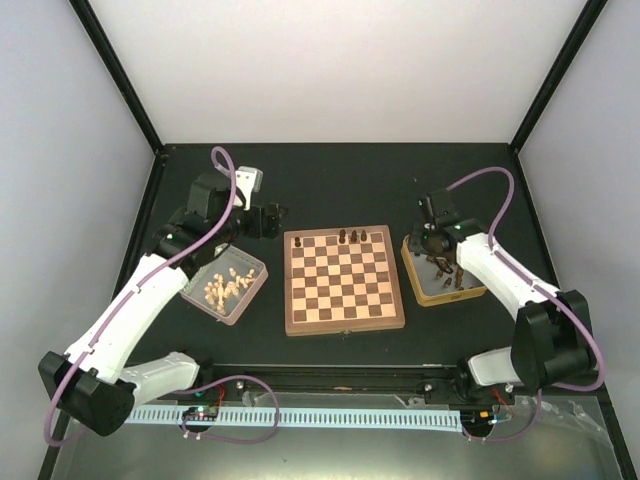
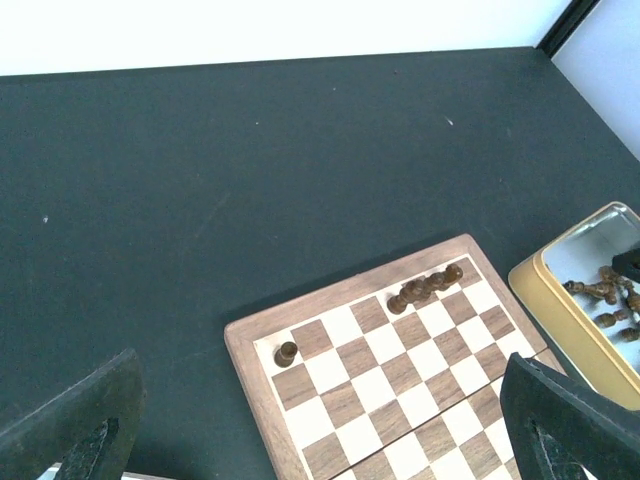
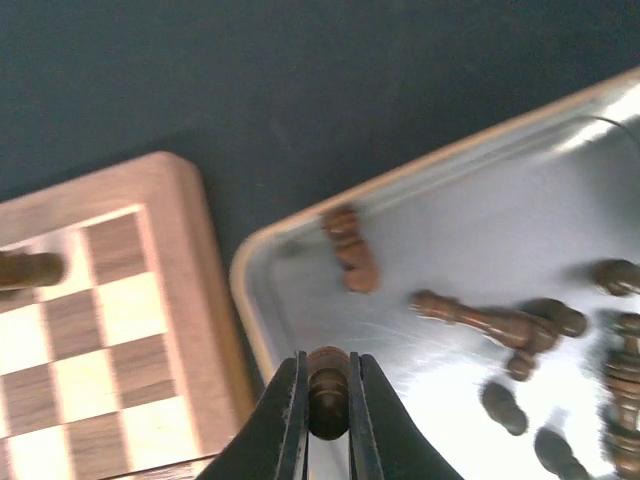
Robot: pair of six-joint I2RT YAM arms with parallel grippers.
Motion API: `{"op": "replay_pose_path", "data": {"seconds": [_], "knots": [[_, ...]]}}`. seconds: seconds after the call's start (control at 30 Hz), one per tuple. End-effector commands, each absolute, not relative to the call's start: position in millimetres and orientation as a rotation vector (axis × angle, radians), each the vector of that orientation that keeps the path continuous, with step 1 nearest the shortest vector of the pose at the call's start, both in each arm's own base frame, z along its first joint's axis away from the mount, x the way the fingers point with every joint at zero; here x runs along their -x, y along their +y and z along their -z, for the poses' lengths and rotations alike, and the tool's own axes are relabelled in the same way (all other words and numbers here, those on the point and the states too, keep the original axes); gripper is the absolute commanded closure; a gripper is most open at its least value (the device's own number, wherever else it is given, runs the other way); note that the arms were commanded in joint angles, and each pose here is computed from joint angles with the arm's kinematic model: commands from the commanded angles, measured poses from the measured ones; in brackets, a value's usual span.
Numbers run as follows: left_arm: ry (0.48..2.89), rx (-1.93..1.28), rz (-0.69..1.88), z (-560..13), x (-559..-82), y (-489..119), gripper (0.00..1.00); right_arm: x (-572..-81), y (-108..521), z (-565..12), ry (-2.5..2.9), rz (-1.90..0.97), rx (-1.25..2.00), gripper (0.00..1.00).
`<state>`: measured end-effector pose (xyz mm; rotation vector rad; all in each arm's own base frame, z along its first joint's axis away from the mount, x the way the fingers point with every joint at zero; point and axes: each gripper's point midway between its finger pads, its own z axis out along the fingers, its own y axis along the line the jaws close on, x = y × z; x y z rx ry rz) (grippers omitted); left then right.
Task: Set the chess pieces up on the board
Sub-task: Pick up the chess piece from the storage box, then place the chess piece on the chessboard.
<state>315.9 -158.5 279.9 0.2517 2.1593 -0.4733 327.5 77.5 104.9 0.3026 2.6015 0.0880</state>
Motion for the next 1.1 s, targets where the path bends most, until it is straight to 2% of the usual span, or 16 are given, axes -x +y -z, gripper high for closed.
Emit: {"op": "replay_pose_path", "data": {"seconds": [0.0,0.4,1.07], "knots": [[2.094,-0.252,0.483,-295.6,-315.6,-156.3,0.01,-333.1,112.4,-119.3,2.602,-0.177,-0.218,0.94],[2.076,-0.267,0.481,-297.3,-313.7,-156.1,0.01,-360.4,179.0,-103.8,2.671,-0.169,-0.014,0.92],[2.080,-0.276,0.474,-294.8,-314.9,-156.4,0.01,-362.0,190.9,-61.1,2.767,-0.088,0.050,0.91]]}}
